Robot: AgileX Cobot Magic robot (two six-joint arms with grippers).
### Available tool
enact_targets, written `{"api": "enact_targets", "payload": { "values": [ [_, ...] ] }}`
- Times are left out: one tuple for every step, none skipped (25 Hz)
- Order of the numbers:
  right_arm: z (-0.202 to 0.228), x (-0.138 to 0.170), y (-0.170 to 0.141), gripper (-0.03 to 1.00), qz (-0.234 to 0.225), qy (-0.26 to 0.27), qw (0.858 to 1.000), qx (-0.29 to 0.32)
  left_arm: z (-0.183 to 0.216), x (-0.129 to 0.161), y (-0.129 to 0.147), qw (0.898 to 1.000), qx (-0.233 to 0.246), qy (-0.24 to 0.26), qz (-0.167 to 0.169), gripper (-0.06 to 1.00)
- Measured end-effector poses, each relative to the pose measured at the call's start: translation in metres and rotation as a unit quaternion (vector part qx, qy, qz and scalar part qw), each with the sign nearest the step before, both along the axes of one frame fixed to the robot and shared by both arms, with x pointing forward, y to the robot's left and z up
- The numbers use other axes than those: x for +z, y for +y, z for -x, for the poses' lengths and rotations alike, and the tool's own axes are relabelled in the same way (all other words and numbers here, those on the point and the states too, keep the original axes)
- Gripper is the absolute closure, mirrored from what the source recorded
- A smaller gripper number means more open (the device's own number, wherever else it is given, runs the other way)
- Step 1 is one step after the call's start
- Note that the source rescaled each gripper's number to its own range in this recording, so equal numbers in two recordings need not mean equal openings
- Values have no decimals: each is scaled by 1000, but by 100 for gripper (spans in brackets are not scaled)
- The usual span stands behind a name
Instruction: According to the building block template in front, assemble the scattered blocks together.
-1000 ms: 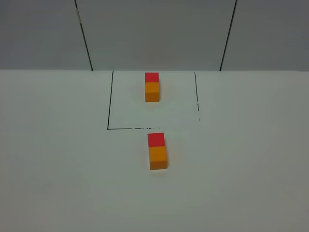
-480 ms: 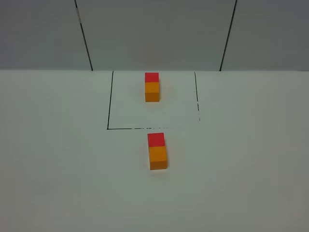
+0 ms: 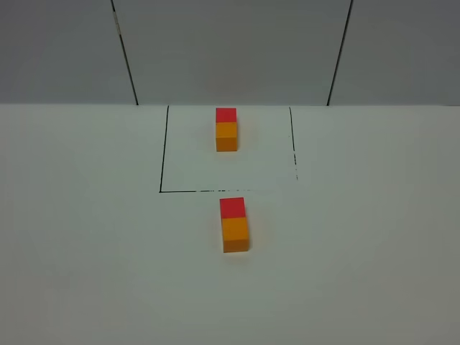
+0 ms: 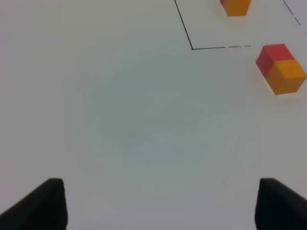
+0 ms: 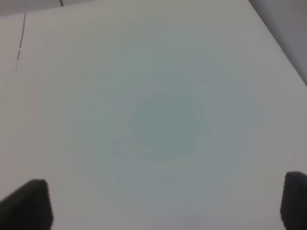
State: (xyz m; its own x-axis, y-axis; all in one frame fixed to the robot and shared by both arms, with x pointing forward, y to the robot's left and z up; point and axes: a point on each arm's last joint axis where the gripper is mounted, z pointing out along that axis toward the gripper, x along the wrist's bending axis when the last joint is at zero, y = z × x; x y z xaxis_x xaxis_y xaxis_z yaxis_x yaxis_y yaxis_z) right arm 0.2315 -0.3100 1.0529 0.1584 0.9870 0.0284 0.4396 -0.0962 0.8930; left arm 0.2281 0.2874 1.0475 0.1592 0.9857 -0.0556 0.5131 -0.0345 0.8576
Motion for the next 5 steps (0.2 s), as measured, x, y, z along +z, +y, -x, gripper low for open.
{"api": "enact_targets", "payload": {
  "values": [
    [0, 0, 0, 7, 0, 0, 1000, 0, 0, 0, 0, 1000, 0, 0, 0, 27],
    [0, 0, 0, 7, 0, 0, 1000, 0, 0, 0, 0, 1000, 0, 0, 0, 27],
    [0, 0, 0, 8, 0, 0, 1000, 0, 0, 0, 0, 1000, 0, 0, 0, 27],
    [0, 0, 0, 8, 0, 0, 1000, 0, 0, 0, 0, 1000, 0, 0, 0, 27],
    [0, 0, 0, 8, 0, 0, 1000, 0, 0, 0, 0, 1000, 0, 0, 0, 27]
  ]
}}
